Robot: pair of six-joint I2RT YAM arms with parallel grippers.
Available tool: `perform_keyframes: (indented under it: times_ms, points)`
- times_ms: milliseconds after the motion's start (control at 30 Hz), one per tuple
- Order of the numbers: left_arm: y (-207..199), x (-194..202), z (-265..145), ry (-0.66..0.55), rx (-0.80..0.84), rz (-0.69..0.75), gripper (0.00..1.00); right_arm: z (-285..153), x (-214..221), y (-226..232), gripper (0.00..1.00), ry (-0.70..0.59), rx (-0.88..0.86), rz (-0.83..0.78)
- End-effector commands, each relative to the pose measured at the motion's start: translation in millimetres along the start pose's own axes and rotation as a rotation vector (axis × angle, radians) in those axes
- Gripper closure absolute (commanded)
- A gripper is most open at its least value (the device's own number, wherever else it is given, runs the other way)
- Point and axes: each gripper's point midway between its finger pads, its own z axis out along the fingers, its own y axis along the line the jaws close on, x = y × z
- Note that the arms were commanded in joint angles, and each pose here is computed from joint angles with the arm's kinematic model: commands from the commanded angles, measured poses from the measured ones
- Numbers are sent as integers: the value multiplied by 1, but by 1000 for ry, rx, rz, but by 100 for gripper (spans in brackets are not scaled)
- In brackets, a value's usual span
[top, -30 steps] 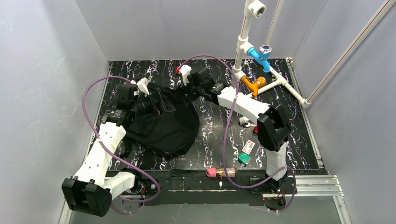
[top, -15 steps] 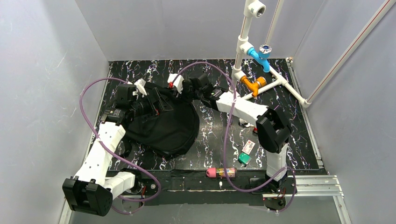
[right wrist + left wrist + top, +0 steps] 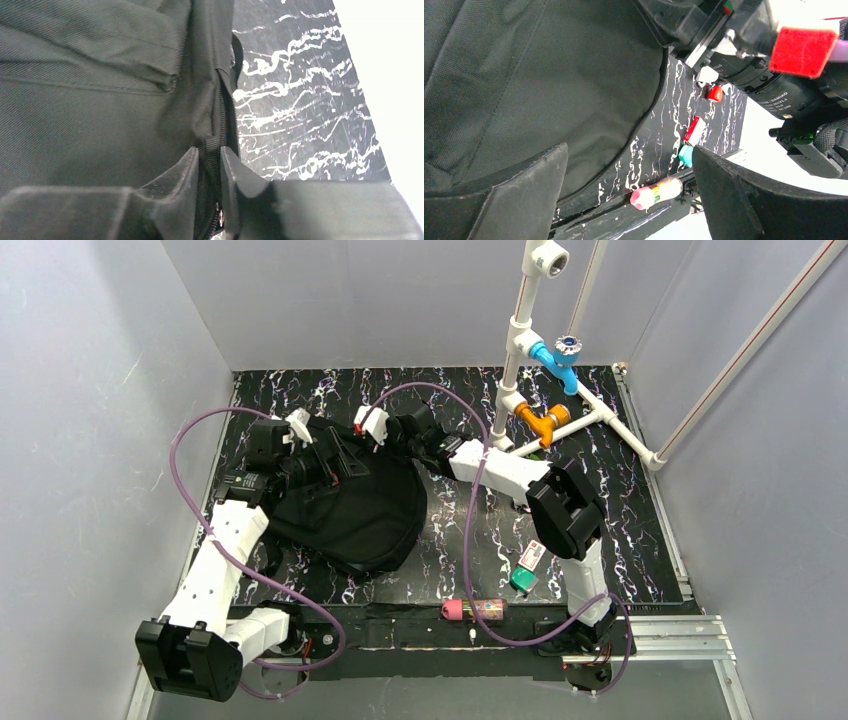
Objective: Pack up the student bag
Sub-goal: Zip the student bag at the center of the board.
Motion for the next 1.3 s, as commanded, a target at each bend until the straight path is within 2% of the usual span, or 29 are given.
perform_keyframes:
  times_ms: [0, 133, 367, 500, 633, 733, 867, 967, 1100, 1167, 1267]
  points:
    - [2, 2, -2, 1, 8, -4, 7, -3, -22, -36, 78, -35, 170, 3]
    - [6, 0, 4, 3, 1, -35, 7, -15, -42, -29, 99, -96, 131, 90]
    - [6, -22, 31, 1, 8, -172, 7, -46, -72, -24, 99, -249, 132, 364]
    - [8, -38, 59, 8, 3, -384, 8, -62, -89, -14, 99, -335, 72, 589]
    - [10, -49, 87, 62, 6, -558, 11, -73, -103, -5, 99, -417, -16, 718]
    - [9, -59, 98, 82, -7, -577, 12, -77, -108, -2, 99, -464, -72, 797]
    - [12, -66, 96, 50, -40, -578, 13, -81, -108, -1, 99, -508, -132, 936]
    - [25, -63, 77, -32, -144, -588, 16, -75, -85, -7, 99, -418, -58, 1136]
    - [34, -67, 67, -149, -155, -619, 10, -81, -84, -10, 99, -499, -39, 1142]
    - [27, -71, 76, -114, -119, -638, 9, -85, -86, -3, 99, -527, -80, 1091]
    - [9, -80, 102, 5, -41, -605, 12, -99, -103, 15, 99, -611, -211, 910]
